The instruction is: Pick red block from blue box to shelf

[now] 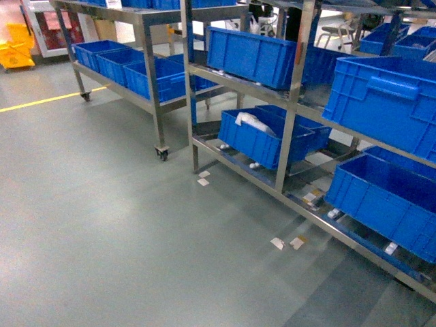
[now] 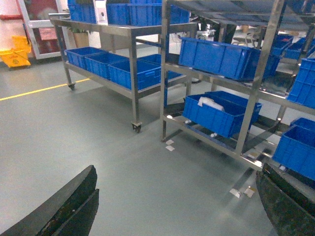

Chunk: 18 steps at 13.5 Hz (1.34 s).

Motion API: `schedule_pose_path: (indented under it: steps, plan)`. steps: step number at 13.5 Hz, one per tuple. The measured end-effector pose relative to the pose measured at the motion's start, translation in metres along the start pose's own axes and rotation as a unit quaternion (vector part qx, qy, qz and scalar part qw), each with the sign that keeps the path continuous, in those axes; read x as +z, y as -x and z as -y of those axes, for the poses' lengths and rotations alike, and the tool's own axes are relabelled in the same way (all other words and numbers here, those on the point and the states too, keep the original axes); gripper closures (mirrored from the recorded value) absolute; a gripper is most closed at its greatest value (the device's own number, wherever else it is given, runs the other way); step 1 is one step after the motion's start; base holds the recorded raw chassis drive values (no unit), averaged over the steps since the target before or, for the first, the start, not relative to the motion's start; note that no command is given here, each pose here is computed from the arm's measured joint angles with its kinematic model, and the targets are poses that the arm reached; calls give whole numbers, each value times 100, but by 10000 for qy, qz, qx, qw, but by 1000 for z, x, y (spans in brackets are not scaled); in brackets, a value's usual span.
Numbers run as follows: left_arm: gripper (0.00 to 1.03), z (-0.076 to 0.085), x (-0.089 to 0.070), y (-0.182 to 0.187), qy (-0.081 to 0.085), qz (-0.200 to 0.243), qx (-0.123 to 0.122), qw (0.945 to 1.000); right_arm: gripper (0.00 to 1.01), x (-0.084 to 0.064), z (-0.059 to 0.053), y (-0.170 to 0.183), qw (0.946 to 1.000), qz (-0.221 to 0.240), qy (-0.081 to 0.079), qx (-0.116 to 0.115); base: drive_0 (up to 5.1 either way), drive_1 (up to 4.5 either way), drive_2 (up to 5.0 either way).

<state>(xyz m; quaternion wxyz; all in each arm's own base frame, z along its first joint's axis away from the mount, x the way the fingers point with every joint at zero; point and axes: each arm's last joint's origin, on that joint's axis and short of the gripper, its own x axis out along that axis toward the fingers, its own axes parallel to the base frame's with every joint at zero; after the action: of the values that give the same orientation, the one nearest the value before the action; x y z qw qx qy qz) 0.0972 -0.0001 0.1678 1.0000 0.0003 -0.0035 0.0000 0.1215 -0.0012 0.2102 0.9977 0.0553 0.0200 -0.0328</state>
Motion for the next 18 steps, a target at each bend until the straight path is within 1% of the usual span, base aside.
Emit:
schedule_pose_path:
  steps: [10, 11, 12, 18]
  plan:
    - [5, 0, 0, 0, 0, -21, 2, 10000, 73, -1, 0, 0, 10000, -36, 2, -8, -4, 407, -414]
    - [5, 0, 0, 0, 0, 11, 4, 10000, 73, -1, 0, 0, 10000, -9, 1, -3, 0, 0, 0]
    - [5, 0, -1, 0, 0, -38, -10, 10000, 73, -2, 0, -1, 10000, -87, 6, -12, 0, 0, 0]
    - [5, 0, 0, 0, 0, -11, 0, 10000, 73, -1, 0, 0, 10000, -28, 2, -5, -7, -7, -7]
